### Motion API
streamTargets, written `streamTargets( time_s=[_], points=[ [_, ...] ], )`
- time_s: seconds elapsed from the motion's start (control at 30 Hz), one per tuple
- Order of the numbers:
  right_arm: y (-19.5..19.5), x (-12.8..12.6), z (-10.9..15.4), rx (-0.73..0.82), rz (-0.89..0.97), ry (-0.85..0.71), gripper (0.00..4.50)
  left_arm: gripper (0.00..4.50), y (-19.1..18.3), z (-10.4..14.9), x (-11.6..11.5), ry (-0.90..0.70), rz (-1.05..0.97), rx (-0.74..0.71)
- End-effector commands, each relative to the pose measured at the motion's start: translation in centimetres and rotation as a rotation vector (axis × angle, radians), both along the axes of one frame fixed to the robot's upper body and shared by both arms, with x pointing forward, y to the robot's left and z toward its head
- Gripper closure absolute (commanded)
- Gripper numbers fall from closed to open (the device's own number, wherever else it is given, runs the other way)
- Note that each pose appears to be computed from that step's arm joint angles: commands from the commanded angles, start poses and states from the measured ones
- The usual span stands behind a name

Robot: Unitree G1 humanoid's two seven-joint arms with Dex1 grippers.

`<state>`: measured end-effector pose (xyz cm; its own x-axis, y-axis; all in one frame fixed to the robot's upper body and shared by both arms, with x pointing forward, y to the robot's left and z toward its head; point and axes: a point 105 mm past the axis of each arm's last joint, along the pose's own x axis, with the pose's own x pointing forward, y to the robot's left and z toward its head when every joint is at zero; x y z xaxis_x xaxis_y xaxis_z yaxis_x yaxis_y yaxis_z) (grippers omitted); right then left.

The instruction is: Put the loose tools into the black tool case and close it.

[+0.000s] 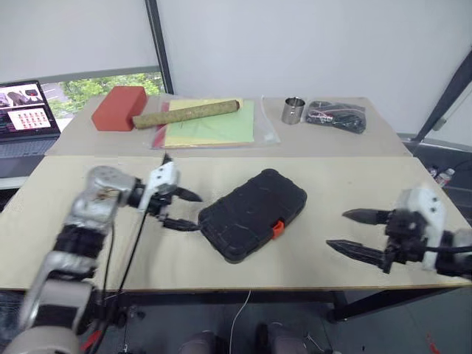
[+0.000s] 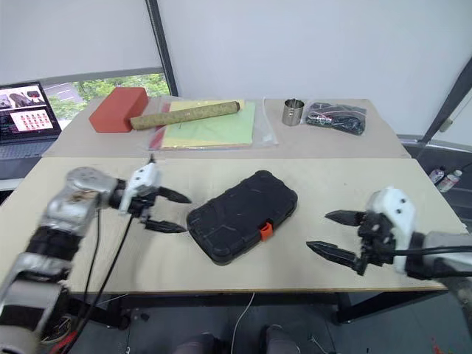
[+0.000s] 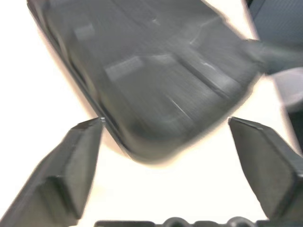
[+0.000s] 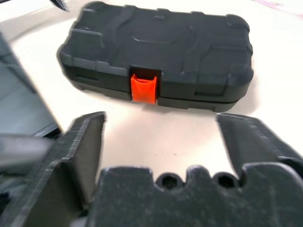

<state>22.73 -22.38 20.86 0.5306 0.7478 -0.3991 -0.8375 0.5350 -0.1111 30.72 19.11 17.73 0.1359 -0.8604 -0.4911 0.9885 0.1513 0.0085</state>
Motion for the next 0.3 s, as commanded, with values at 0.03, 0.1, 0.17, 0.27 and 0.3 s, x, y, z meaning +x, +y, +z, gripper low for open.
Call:
streamTargets(
  time_s=[0.03,0.1,0.17,0.27,0.3],
  points=[
    [-1.2,-0.8,2.7,0.023,0.101,-0.028,0.07,0.02,0.7,3.8,-1.5,-0.092,0.046,-0.032],
    [-1.7,-0.5,2.9,0.005,0.112,-0.026,0.07,0.02,1.3,4.1,-2.1,-0.100,0.084,-0.023],
    [-1.9,-0.1,2.9,-0.005,0.117,-0.030,0.07,0.02,1.6,4.0,-2.3,-0.108,0.113,-0.021],
    [-1.6,0.5,3.1,0.013,0.134,-0.037,0.07,0.02,1.9,3.4,-2.8,-0.102,0.131,-0.026],
    [-1.5,0.7,3.1,0.013,0.136,-0.039,0.07,0.02,1.9,3.2,-3.0,-0.104,0.135,-0.023]
  ],
)
